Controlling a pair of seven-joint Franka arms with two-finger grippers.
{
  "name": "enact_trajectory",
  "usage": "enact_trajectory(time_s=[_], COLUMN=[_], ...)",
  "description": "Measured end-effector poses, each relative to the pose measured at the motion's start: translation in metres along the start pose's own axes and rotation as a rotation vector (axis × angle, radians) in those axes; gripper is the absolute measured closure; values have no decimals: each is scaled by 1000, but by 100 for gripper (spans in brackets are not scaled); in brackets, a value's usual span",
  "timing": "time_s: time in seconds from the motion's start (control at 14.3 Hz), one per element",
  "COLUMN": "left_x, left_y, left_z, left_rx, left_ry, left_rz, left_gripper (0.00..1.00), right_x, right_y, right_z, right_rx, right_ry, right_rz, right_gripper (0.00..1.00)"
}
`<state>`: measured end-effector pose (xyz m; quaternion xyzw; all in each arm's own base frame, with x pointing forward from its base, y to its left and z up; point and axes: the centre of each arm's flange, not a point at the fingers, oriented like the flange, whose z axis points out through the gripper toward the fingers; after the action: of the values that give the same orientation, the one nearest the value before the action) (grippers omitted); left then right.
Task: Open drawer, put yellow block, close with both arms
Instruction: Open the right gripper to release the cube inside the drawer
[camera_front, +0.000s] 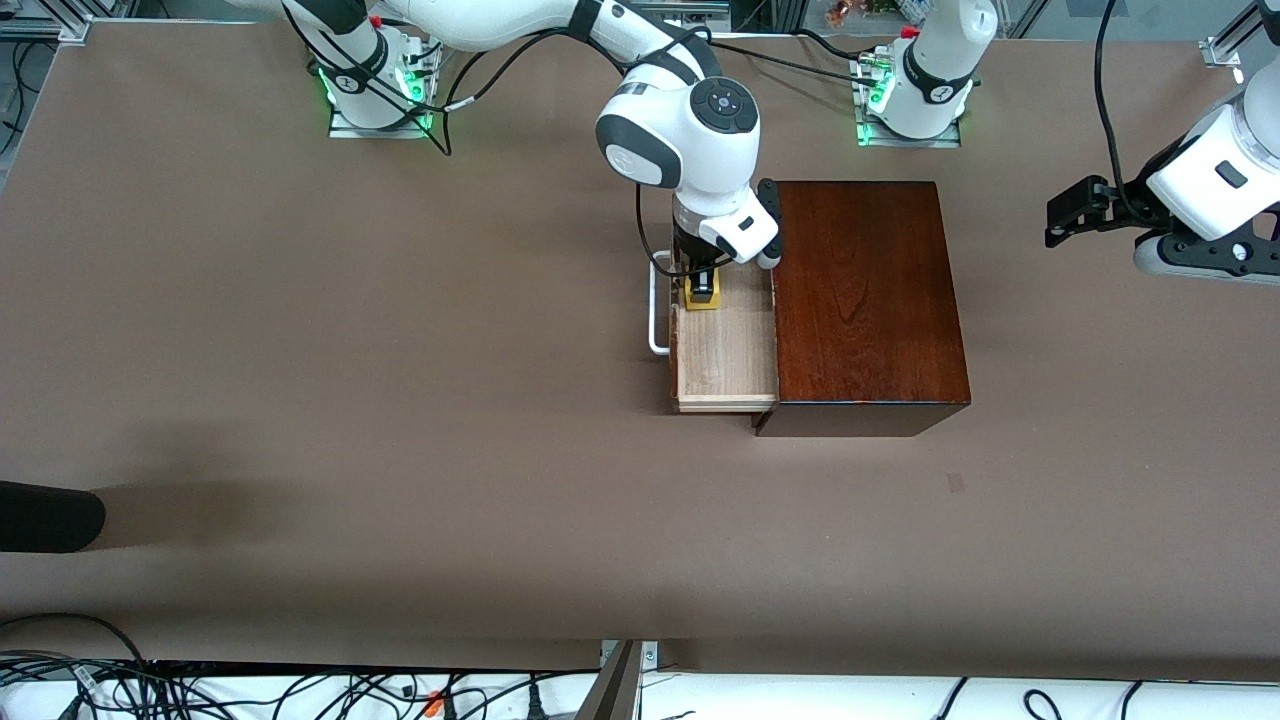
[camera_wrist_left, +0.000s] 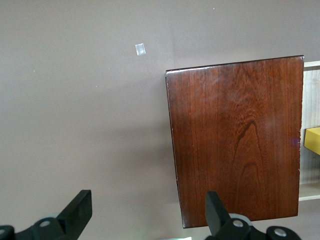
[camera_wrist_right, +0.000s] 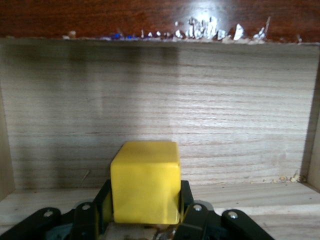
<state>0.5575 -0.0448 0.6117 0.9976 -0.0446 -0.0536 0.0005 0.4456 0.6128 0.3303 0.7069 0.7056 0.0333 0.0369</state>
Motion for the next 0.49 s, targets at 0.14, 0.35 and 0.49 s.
enact_trajectory(time_s=[0.14, 0.35, 0.49], left_x=[0, 0, 0], left_y=[0, 0, 0], left_z=[0, 0, 0], left_rx=[0, 0, 0], left_ry=[0, 0, 0], left_rz=[0, 0, 0], left_gripper=[0, 0, 0], right_x=[-1, -1, -2], right_y=[0, 0, 0], right_z=[3, 3, 4], right_rx=[19, 23, 26], right_ry=[5, 6, 1], right_rz=[3, 2, 4], right_gripper=[45, 45, 31])
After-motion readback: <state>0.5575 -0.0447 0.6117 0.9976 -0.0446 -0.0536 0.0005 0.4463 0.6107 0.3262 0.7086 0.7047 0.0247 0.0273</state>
